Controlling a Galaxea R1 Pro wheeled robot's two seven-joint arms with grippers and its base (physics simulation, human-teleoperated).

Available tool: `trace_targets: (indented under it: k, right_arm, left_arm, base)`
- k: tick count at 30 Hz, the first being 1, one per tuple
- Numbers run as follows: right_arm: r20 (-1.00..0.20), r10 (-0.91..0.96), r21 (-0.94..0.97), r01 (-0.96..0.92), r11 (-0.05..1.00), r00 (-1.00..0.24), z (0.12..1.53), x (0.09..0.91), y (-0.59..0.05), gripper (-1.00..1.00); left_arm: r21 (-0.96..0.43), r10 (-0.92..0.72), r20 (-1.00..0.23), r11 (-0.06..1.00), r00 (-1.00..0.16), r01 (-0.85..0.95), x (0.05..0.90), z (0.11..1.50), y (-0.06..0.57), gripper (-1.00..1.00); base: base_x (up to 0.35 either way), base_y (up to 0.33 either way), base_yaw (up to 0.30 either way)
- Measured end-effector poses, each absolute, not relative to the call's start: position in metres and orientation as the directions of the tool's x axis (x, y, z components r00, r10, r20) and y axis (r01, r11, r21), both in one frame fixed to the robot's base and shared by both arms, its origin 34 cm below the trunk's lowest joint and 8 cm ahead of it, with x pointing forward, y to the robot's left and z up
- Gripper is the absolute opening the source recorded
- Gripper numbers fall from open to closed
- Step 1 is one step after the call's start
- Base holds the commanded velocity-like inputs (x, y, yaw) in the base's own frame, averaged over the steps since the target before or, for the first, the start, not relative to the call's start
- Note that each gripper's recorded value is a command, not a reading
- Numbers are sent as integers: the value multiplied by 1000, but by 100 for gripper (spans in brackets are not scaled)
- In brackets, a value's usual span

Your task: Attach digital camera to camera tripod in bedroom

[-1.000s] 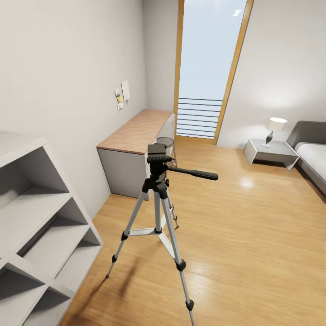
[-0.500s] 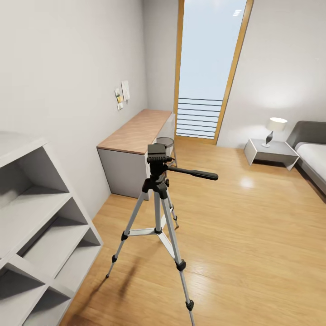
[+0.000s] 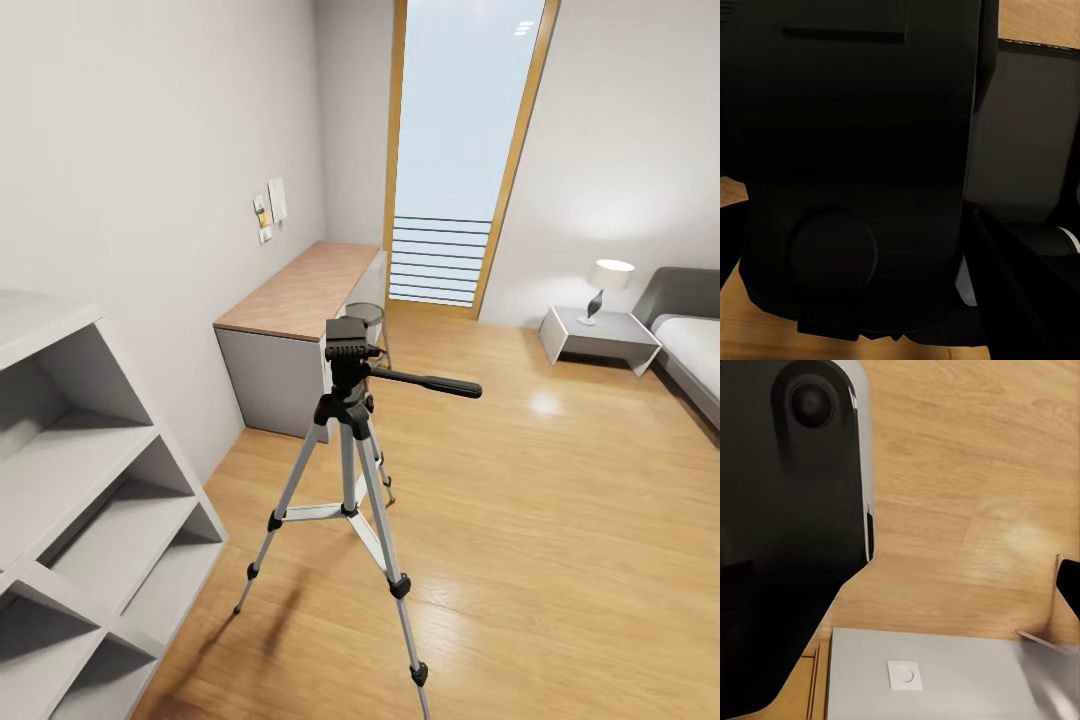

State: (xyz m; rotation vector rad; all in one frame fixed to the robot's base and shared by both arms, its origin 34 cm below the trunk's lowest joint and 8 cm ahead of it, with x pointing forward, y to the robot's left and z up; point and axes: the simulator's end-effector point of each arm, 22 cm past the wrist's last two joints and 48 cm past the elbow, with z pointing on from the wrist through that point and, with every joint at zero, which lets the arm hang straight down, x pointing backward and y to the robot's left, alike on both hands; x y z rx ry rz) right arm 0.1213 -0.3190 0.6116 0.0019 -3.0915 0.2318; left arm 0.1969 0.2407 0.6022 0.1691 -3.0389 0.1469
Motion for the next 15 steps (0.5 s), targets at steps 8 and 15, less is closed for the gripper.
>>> trace_targets:
  k: [8,15]
  right_arm:
    - [40,-4,-152,-10,988,-999,612,122,-322,100]
    - [21,27,-188,22,982,-999,615,116,-337,100]
  left_arm:
    - [-90,-105,99,989,-989,-114,197,602,241,-100]
    - [-88,-109,92,989,-990,-117,194,602,243,-100]
  base:
    - [0,0,0]
    - [0,0,0]
